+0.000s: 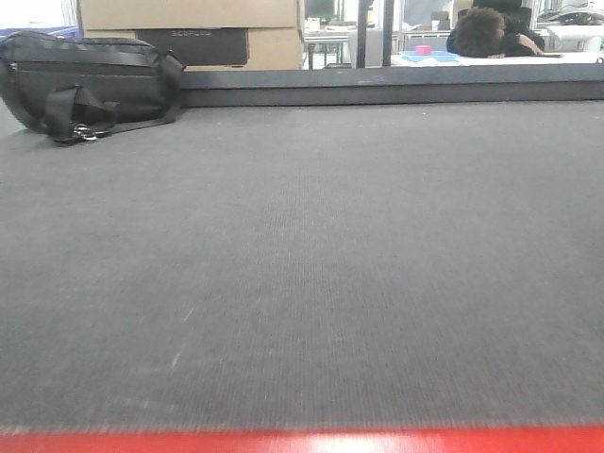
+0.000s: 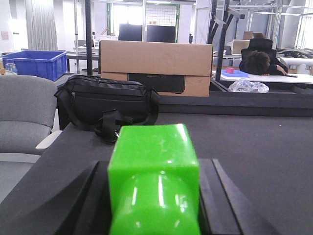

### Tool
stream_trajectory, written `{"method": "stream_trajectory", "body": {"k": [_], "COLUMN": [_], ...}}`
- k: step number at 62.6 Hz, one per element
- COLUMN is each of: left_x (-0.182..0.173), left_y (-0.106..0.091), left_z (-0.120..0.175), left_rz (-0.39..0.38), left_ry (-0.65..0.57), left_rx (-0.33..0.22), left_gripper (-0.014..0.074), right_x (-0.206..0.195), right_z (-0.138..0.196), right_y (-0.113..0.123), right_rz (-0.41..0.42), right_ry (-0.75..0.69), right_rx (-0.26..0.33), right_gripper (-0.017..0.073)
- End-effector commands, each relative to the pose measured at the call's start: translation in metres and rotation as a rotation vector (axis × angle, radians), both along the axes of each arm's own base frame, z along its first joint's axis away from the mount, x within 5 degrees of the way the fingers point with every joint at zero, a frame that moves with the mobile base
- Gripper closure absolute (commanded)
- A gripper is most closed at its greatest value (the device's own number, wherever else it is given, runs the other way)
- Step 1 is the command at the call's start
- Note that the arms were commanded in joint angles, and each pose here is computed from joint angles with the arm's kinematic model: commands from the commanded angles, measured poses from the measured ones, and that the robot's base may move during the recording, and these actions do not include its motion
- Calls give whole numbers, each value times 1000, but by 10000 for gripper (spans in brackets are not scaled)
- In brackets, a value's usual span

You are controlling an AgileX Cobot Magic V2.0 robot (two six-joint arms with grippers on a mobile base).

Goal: Grab block from conveyor and place in blue bin
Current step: 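Drive the base away from the conveyor holding both blocks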

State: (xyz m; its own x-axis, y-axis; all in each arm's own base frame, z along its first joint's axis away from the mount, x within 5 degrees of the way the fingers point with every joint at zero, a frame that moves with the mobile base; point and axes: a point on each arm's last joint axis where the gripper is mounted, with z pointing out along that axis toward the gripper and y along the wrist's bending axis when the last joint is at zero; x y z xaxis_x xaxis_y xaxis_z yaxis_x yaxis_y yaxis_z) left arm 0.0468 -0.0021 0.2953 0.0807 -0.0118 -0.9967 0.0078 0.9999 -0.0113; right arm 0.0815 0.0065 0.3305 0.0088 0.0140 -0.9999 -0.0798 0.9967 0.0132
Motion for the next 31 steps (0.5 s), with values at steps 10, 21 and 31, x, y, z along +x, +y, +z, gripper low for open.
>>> {"method": "stream_trajectory", "body": {"k": [10, 21, 31], "left_x": [-1, -1, -1], "left_y": [0, 1, 4], "left_z": [3, 3, 3], "left_rz": [-6, 21, 76], "left_ry": [-21, -22, -22], "left_rx": [-11, -11, -10], "left_gripper": [705, 705, 705], "right_x": [-1, -1, -1], "right_z": [4, 4, 4], "right_y": [0, 0, 0], "right_rz": [-2, -2, -2], "right_ry": [-27, -27, -27], "right_rx": [-4, -4, -4], "right_gripper": [721, 721, 721]}}
